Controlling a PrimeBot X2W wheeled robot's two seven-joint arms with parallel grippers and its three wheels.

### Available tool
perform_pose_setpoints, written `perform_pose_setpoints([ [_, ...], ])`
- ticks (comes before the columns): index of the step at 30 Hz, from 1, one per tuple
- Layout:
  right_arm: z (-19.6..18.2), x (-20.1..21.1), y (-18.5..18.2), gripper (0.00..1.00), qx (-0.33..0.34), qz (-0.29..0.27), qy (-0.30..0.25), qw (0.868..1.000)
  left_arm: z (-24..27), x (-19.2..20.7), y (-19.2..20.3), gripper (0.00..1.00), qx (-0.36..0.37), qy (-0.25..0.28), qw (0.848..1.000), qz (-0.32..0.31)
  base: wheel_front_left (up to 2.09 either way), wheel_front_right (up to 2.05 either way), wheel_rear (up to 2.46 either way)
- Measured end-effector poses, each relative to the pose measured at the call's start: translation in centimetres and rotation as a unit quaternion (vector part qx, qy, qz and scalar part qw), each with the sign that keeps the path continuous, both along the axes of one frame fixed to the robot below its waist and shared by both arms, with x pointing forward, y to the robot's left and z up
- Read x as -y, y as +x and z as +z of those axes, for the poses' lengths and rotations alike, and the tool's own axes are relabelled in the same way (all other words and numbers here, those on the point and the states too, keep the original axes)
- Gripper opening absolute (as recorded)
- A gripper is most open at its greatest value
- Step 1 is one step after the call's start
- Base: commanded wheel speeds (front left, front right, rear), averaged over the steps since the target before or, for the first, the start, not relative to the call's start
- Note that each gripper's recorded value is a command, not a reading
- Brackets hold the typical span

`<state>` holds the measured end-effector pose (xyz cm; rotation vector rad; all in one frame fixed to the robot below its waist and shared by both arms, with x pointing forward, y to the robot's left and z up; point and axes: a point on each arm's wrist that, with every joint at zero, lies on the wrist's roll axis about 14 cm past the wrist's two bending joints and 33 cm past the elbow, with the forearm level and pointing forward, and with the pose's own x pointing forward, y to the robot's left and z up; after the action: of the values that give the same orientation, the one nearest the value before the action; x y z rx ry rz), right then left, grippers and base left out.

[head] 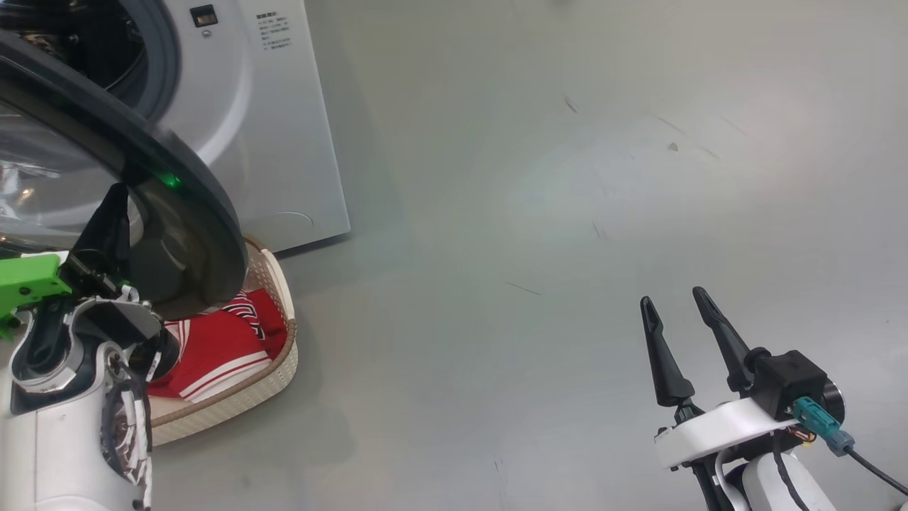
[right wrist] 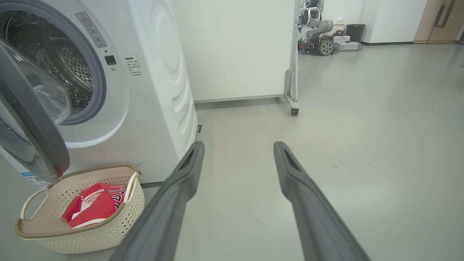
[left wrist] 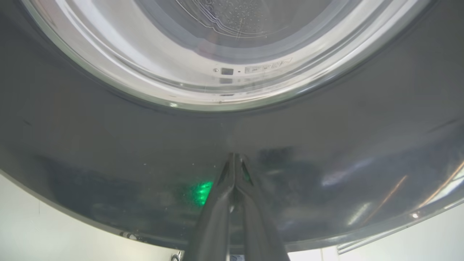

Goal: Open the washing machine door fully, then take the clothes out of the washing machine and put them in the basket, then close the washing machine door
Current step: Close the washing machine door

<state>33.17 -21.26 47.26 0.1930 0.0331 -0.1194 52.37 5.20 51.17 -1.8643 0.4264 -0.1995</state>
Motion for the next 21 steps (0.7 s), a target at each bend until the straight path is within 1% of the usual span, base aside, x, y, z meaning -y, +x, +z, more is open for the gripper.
perform_pose_setpoints([
  [8, -0.4, 1.8, -0.5, 1.0, -0.009, -0.032, -0.001, 0.999, -0.4, 2.4, 1.7, 0.0, 0.002, -0.001, 1.0, 0.001, 0.0, 0.0, 0.0],
  [13, -0.5, 2.4, -0.6, 1.0, -0.012, -0.042, -0.001, 0.999, -1.0, 3.7, 1.8, 0.0, -0.004, 0.001, 1.0, -0.01, 0.0, 0.0, 0.0],
  [19, -0.4, 2.2, 0.1, 1.0, -0.008, -0.036, 0.002, 0.999, -1.4, 3.9, 1.2, 0.0, -0.005, -0.001, 1.0, -0.014, 0.0, 0.0, 0.0],
  [21, -0.4, 1.8, 0.6, 1.0, -0.006, -0.028, 0.003, 1.0, -1.4, 4.0, 0.7, 0.0, 0.001, 0.009, 1.0, -0.021, 0.0, 0.0, 0.0],
])
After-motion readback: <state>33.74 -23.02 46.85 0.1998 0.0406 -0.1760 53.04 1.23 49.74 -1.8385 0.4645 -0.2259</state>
